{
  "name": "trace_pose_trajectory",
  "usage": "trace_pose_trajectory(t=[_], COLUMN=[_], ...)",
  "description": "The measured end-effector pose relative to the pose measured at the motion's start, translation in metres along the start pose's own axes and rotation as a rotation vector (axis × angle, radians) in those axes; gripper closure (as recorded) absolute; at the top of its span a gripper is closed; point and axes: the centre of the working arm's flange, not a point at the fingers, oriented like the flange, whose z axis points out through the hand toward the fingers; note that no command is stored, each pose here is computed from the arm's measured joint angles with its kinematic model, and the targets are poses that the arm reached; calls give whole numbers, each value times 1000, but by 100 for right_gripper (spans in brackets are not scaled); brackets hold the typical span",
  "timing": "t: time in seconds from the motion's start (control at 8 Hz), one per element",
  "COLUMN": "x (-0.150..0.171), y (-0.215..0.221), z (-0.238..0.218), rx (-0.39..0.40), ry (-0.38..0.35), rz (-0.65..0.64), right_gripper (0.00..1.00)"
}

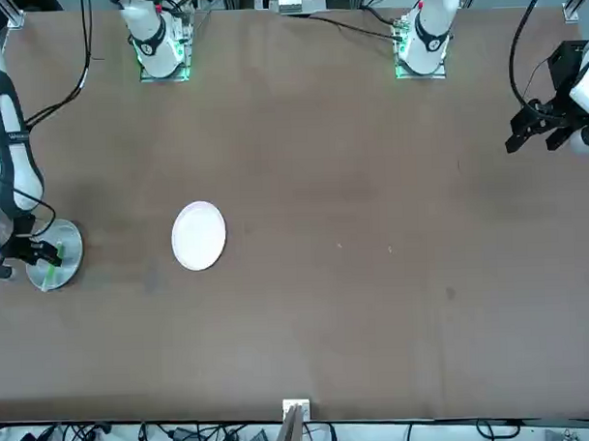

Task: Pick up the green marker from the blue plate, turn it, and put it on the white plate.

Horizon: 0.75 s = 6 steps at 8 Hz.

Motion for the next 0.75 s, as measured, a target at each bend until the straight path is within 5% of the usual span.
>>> trace_pose_trajectory(t=[0.75], x=[1], y=[9], z=[24], rx=[2], ry=[-16], rz=[8], right_gripper=[30])
